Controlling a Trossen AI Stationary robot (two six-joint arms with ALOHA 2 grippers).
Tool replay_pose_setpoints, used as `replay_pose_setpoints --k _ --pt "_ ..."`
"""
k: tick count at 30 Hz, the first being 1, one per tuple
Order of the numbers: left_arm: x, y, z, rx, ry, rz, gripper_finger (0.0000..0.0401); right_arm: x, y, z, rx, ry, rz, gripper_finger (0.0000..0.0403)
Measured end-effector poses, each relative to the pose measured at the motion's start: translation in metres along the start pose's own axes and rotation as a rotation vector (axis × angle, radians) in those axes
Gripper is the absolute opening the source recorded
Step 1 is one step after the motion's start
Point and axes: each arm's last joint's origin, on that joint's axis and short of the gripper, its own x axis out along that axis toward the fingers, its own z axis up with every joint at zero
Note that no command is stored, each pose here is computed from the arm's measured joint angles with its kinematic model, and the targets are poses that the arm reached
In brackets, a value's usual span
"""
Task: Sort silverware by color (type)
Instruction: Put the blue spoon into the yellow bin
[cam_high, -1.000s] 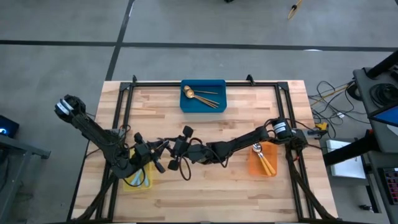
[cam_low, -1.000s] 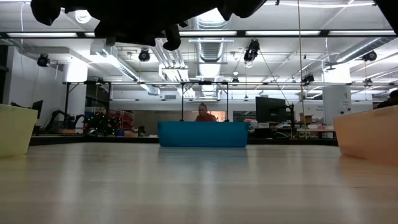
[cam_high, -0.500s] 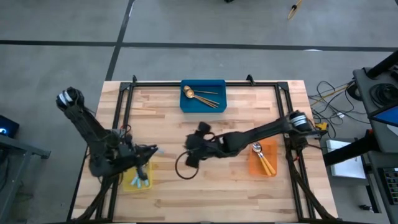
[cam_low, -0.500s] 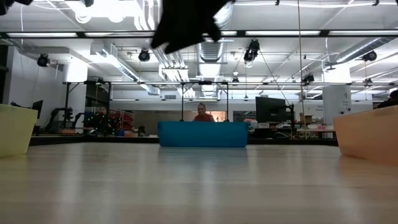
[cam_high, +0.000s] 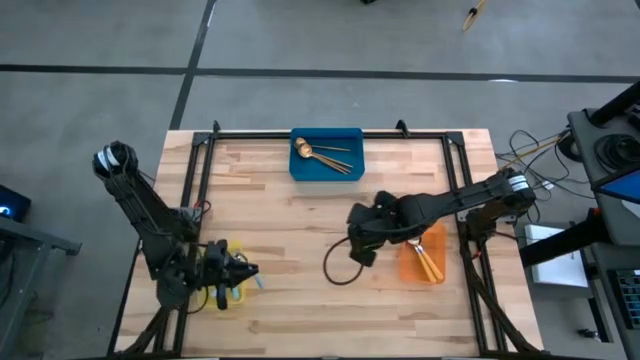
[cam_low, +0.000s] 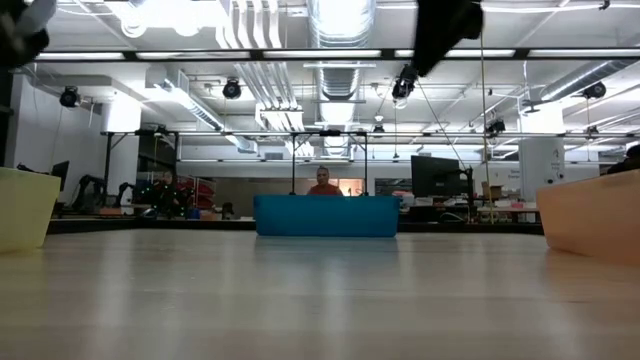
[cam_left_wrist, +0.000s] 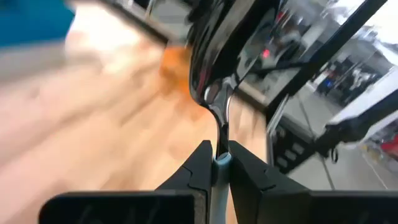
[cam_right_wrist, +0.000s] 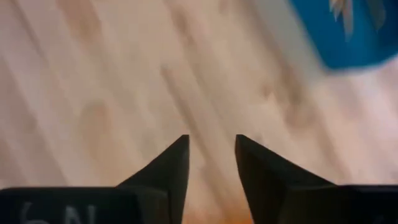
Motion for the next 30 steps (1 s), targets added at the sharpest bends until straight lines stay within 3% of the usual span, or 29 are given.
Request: replay_pose_setpoints --k 8,16,20,30 --pt "-0.002 0.019 -0.011 -0.086 0.164 0.079 0.0016 0.004 -0.007 -0.041 0.044 0.353 -0.032 0.0018" --pt "-0.003 0.023 -0.012 -0.097 0.191 0.099 0.0016 0.027 -0.006 -0.09 0.083 0.583 -0.073 0.0009" --pt "-0.003 0.023 -0.012 -0.092 0.192 0.101 0.0016 0.034 -0.018 -0.113 0.122 0.613 -0.121 0.0008" --pt "-0.004 0.024 -0.009 -0.107 0.191 0.103 0.0016 0.04 -0.052 -0.147 0.282 0.461 -0.039 0.0008"
